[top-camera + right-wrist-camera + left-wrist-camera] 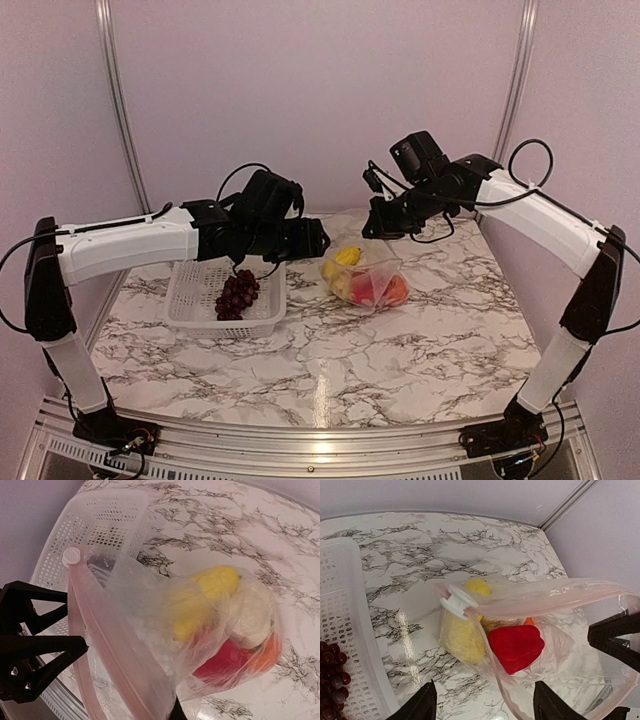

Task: Place the food in the zip-top bag and seal the zipper
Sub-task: Adjust the zipper food storage bag at the center of the board.

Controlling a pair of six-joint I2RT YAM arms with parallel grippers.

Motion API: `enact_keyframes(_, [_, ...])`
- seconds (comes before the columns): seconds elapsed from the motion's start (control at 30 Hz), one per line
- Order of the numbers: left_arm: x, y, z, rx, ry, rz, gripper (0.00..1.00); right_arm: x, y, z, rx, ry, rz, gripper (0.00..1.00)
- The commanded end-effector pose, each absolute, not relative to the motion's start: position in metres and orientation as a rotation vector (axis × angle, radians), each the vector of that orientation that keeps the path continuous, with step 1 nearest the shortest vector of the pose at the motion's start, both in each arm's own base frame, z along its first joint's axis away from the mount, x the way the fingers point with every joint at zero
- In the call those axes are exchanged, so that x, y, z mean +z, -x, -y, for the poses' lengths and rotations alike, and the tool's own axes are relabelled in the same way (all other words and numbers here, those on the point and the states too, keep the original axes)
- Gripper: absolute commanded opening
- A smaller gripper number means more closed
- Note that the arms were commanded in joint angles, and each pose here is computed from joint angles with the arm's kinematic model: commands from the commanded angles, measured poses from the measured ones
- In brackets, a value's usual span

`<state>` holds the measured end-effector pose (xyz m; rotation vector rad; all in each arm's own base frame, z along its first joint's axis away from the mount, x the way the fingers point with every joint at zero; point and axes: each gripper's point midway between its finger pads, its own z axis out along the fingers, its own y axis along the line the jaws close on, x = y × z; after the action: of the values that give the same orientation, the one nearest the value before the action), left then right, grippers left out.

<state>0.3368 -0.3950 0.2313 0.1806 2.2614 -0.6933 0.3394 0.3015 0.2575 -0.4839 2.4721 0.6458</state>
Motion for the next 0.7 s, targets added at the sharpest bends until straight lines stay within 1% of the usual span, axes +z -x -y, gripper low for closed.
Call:
enact_keyframes(0.0, [0.228,-0.350,0.403,-0.774,-0.052,-2.318,0.63,0.273,-0.333,-0.305,0.688,0.489,-2.425,0.00])
enact_keyframes(0.03, [0.226,-0.353,0.403,-0.774,-0.032,-2.331,0.59,0.273,-0.333,-0.305,0.691,0.485,-2.426,0.00])
enact_keyframes(0.13, [0.219,-0.362,0.405,-0.776,0.020,-2.376,0.39,0.276,-0.333,-0.305,0.691,0.477,-2.421,0.00])
enact_keyframes(0.17, [0.219,-0.364,0.407,-0.777,0.026,-2.382,0.30,0.276,-0.333,-0.303,0.679,0.470,-2.425,0.00])
enact_keyframes(0.23, [0.226,-0.371,0.414,-0.782,0.018,-2.365,0.09,0.272,-0.338,-0.294,0.595,0.431,-2.455,0.00])
enact_keyframes(0.27, [0.231,-0.373,0.419,-0.795,0.002,-2.352,0.01,0.269,-0.341,-0.286,0.531,0.405,-2.478,0.02])
enact_keyframes(0.33, [0.242,-0.379,0.429,-0.813,-0.020,-2.329,0.00,0.271,-0.352,-0.271,0.398,0.363,-2.480,0.13])
enact_keyframes(0.4, [0.254,-0.381,0.435,-0.828,-0.035,-2.300,0.00,0.271,-0.356,-0.265,0.344,0.342,-2.485,0.21])
enact_keyframes(0.47, [0.262,-0.383,0.434,-0.822,-0.027,-2.278,0.00,0.272,-0.360,-0.259,0.325,0.303,-2.495,0.26])
enact_keyframes(0.57, [0.267,-0.384,0.427,-0.794,-0.020,-2.261,0.00,0.277,-0.363,-0.249,0.305,0.249,-2.493,0.28])
enact_keyframes(0.67, [0.267,-0.384,0.422,-0.766,-0.025,-2.257,0.00,0.286,-0.364,-0.238,0.261,0.220,-2.468,0.23])
